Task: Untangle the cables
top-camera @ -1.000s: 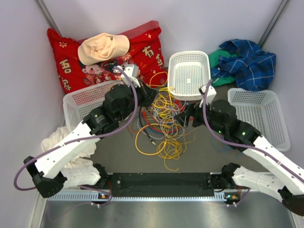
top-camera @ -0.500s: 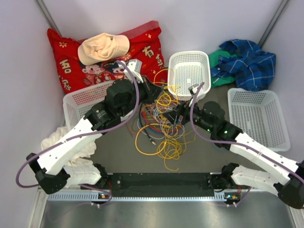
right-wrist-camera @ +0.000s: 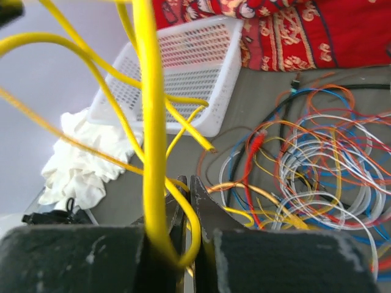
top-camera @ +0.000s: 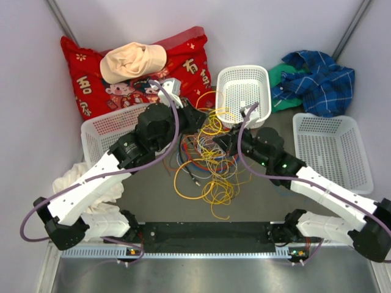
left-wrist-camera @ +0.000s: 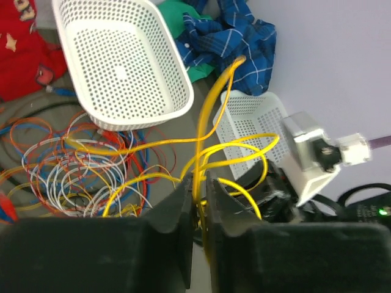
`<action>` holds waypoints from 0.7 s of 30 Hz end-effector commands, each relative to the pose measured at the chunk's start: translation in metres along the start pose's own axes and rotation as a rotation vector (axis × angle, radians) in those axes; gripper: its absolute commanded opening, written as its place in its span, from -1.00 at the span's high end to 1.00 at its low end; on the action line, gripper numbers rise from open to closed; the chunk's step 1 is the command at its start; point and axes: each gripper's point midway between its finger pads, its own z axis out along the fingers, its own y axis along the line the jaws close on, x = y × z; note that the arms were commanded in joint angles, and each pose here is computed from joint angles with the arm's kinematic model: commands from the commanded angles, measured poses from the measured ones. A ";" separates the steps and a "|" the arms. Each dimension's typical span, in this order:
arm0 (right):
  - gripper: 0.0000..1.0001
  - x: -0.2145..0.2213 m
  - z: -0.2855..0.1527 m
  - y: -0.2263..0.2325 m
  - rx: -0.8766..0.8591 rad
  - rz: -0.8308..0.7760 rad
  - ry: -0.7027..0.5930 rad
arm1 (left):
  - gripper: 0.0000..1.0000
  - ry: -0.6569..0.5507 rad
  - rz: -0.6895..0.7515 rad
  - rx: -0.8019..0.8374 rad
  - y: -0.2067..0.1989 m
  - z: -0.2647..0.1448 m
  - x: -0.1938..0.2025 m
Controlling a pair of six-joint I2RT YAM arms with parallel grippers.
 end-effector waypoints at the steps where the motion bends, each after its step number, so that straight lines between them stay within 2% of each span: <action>1: 1.00 -0.069 -0.037 0.019 0.056 -0.067 -0.109 | -0.25 -0.077 -0.013 -0.154 0.034 -0.020 -0.012; 2: 1.00 -0.079 -0.053 0.021 0.092 -0.083 -0.069 | -0.79 -0.097 -0.011 -0.246 0.055 -0.023 -0.014; 3: 1.00 -0.088 -0.062 0.020 0.126 -0.097 -0.066 | -0.98 -0.089 -0.023 -0.298 0.068 -0.026 -0.008; 4: 1.00 -0.096 -0.070 0.020 0.149 -0.123 -0.059 | -0.98 -0.084 -0.027 -0.351 0.081 -0.028 -0.005; 5: 1.00 -0.089 -0.082 0.014 0.198 -0.136 0.008 | -0.98 -0.060 -0.023 -0.429 0.102 -0.033 0.003; 8: 1.00 -0.148 -0.112 0.035 0.224 -0.173 -0.068 | -0.98 -0.004 -0.059 -0.507 0.132 -0.038 0.030; 9: 1.00 -0.142 -0.115 0.027 0.269 -0.184 -0.016 | -0.98 0.021 -0.070 -0.513 0.140 -0.040 0.045; 11: 1.00 -0.164 -0.127 0.034 0.283 -0.187 -0.054 | -0.98 0.041 -0.088 -0.490 0.143 -0.040 0.058; 15: 1.00 -0.181 -0.130 0.021 0.389 -0.200 -0.087 | -0.97 0.049 -0.149 -0.412 0.142 -0.044 0.079; 21: 1.00 -0.208 -0.104 0.003 0.471 -0.174 -0.133 | -0.94 0.079 -0.178 -0.420 0.153 -0.054 0.101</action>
